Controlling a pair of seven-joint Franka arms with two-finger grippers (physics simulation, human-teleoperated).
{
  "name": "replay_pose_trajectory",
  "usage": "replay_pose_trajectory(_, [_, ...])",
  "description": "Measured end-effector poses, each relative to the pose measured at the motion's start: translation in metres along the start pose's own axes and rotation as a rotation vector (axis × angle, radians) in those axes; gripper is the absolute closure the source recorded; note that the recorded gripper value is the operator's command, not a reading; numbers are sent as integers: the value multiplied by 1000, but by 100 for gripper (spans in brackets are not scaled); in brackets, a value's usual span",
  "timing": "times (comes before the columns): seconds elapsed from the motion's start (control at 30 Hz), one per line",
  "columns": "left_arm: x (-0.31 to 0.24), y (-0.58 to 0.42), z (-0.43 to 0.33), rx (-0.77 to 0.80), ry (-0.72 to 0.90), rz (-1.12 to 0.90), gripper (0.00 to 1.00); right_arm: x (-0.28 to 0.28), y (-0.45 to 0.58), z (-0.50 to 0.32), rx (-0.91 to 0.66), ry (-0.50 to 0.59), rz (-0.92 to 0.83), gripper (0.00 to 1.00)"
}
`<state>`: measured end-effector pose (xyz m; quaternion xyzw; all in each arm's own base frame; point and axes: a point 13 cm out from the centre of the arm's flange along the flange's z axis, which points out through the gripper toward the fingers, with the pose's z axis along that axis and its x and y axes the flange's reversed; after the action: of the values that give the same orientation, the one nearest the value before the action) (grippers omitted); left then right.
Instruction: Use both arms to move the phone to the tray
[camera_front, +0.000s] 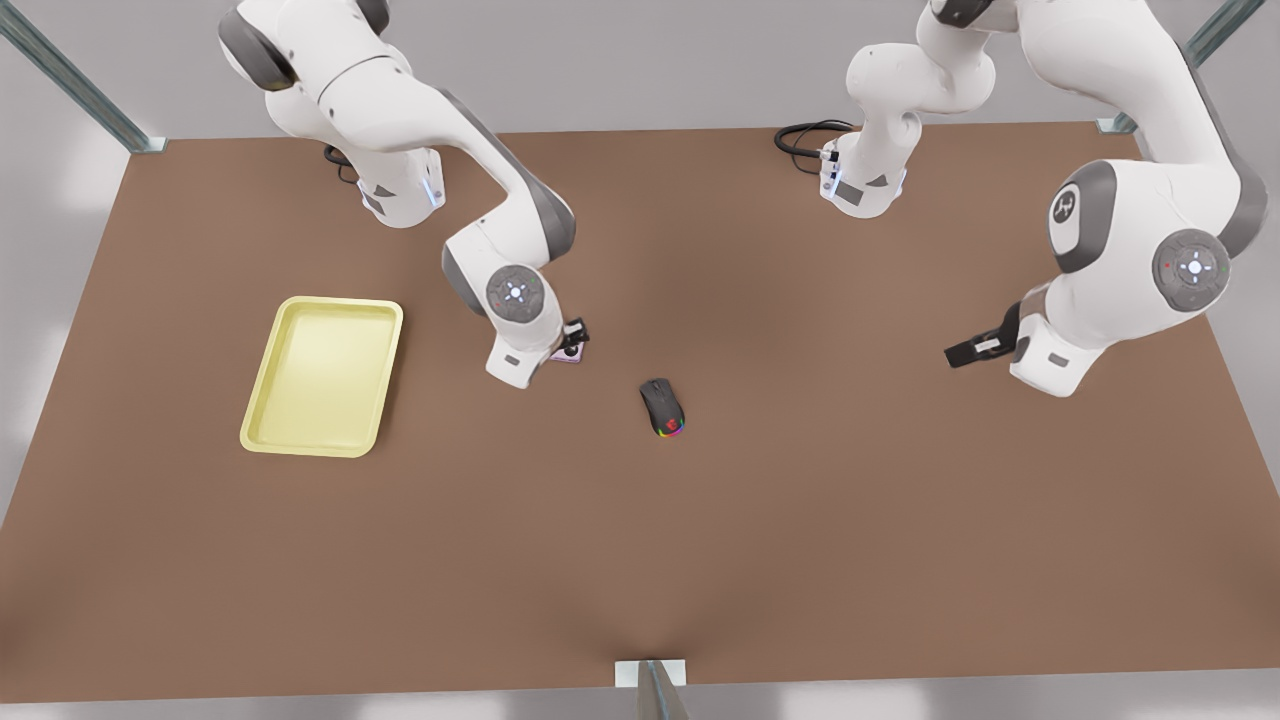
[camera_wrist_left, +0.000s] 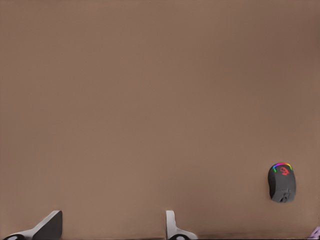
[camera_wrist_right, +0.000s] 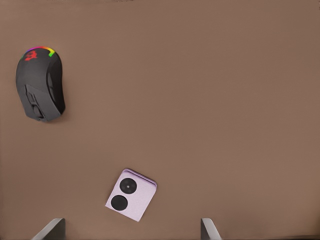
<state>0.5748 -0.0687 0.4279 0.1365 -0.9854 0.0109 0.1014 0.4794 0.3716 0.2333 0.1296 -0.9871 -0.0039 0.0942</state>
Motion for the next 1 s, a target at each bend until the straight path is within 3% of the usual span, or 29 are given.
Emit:
replay_pose_trajectory(0.23, [12, -29, 16, 87, 104, 128, 0, 2, -9, 75, -54, -6, 290, 0])
replay_pose_trajectory(0.5, [17, -35, 22, 101, 128, 217, 0, 0, -12, 116, -95, -53, 484, 0])
replay_pose_trajectory(1.0, [12, -37, 27, 108, 123, 300, 0, 27, -2, 183, -106, -50, 577, 0])
